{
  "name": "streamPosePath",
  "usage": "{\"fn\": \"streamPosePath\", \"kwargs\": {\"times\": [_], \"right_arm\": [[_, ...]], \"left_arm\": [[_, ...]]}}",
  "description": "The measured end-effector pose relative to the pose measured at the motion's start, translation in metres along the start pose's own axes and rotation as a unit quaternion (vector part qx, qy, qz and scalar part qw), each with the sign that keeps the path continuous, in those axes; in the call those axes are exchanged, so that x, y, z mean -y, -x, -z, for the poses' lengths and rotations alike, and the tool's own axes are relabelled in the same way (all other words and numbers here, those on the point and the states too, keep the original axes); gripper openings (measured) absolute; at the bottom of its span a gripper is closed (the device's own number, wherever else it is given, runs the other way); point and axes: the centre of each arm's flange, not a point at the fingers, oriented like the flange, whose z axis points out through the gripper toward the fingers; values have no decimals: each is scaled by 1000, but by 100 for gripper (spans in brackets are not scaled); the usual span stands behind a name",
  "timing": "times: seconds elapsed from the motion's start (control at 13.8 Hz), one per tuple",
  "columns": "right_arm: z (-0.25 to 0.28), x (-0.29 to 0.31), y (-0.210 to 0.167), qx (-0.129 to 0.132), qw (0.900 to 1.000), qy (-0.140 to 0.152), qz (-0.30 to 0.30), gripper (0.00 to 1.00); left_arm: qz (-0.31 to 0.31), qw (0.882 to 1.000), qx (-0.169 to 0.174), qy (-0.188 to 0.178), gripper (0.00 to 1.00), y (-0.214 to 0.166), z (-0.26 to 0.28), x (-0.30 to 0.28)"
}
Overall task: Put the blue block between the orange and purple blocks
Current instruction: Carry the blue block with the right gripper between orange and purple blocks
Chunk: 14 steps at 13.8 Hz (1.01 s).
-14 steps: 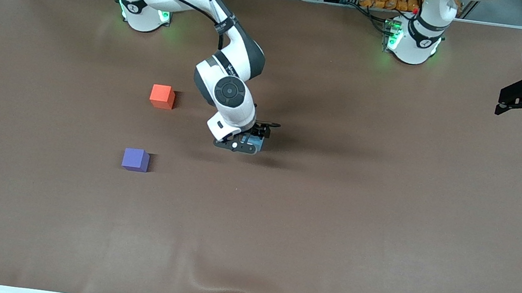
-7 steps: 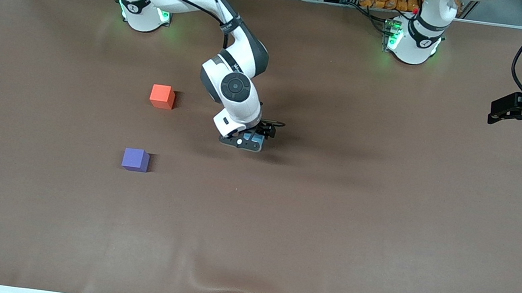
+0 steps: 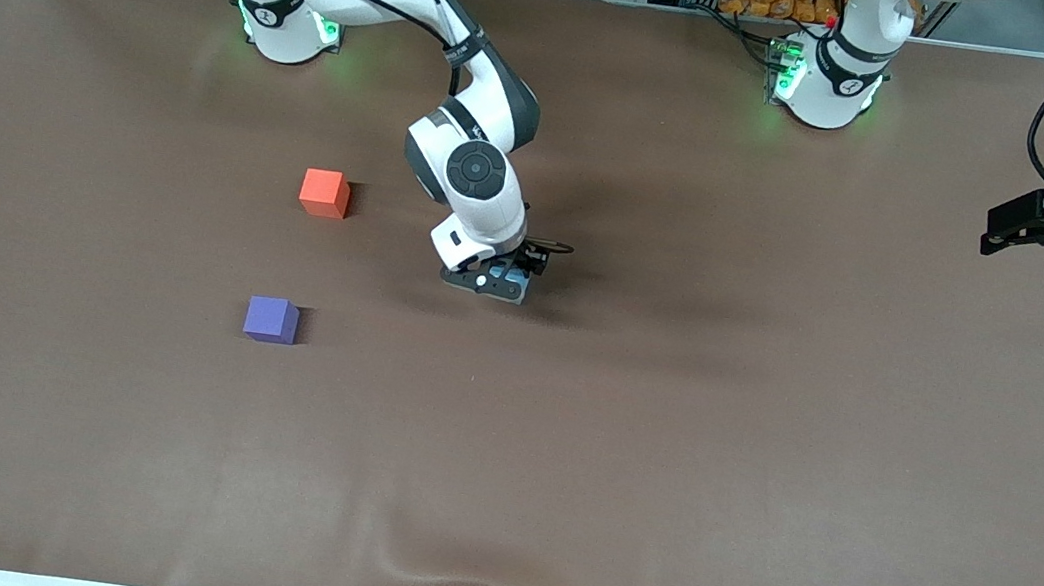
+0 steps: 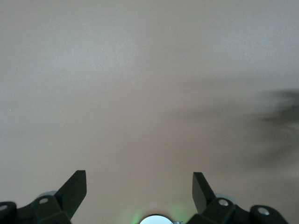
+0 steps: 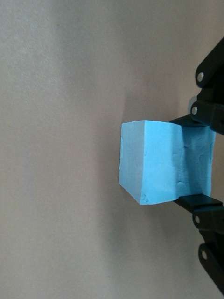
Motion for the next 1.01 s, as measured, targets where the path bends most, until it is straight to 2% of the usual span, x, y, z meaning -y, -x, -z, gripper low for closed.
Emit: {"fn": "streamPosePath", "kwargs": {"times": [0.07, 0.22, 0.36, 0.51, 0.65, 0.87, 1.01], "right_arm": [[2, -3, -4, 2, 1000, 4, -4, 54], [25, -15, -19, 13, 999, 23, -19, 53], [83, -44, -46, 22, 998, 42, -32, 53], [149, -98, -78, 28, 998, 47, 0, 53], [182, -167, -100, 31, 998, 46, 29, 53], [164, -263, -111, 49, 994, 47, 86, 53], [134, -308, -113, 48, 994, 37, 96, 53]], "left_arm": [[0, 1000, -1, 0, 100, 0, 0, 0], [0, 1000, -1, 0, 100, 0, 0, 0], [0, 1000, -1, 0, 100, 0, 0, 0], [-3, 1000, -1, 0, 100, 0, 0, -4], [-10, 1000, -2, 0, 100, 0, 1, -11], [-15, 1000, -3, -1, 100, 1, 3, -17], [-16, 1000, 0, -1, 100, 1, 2, -18]]}}
